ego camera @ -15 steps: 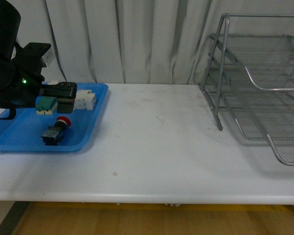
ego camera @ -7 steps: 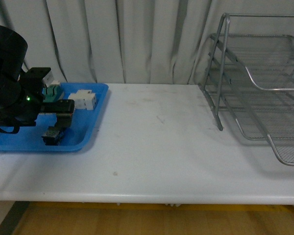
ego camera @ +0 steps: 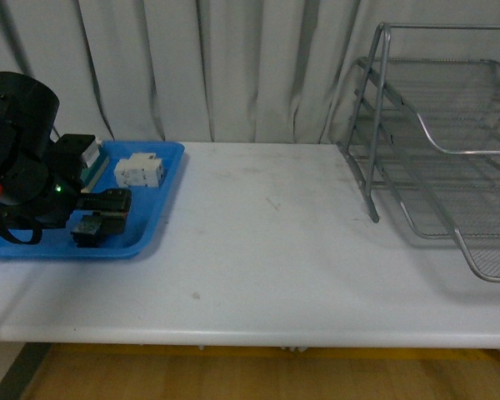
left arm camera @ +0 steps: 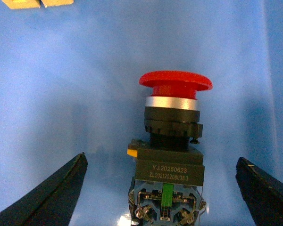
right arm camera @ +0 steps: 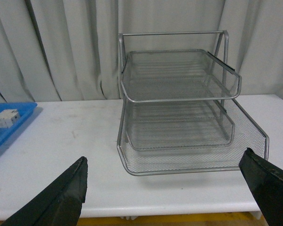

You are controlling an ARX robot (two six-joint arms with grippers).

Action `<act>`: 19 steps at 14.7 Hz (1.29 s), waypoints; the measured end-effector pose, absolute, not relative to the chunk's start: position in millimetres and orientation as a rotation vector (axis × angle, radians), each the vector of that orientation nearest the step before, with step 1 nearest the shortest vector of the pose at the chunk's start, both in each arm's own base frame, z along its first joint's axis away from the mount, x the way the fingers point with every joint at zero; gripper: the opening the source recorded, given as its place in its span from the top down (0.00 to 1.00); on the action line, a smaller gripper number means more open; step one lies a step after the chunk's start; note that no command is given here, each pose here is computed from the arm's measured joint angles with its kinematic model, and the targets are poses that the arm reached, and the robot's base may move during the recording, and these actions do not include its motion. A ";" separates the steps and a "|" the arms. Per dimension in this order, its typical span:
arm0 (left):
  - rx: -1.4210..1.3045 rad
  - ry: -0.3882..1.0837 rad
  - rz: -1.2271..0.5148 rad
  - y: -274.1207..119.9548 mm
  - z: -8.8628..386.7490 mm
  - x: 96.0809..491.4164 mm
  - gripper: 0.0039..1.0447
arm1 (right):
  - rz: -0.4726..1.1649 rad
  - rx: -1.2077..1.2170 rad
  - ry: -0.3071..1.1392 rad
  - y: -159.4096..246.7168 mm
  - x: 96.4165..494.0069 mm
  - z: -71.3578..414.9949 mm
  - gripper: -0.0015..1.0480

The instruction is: Place button on rack with both arms

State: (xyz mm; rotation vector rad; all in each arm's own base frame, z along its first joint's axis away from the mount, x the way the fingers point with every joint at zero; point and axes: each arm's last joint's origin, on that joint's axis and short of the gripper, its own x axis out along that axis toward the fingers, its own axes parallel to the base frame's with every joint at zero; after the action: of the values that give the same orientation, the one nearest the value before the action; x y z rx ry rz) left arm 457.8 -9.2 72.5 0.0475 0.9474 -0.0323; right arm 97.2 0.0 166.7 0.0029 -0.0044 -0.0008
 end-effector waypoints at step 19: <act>-0.011 0.528 -0.029 16.2 225.6 250.5 0.66 | -0.001 0.003 -0.004 0.0 97.2 166.7 0.06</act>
State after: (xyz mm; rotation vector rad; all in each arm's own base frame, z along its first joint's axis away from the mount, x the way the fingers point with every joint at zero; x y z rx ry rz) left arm 250.5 16.2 225.6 -0.0110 0.5276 -0.0291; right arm 97.2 0.0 166.7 0.0029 -0.0044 -0.0008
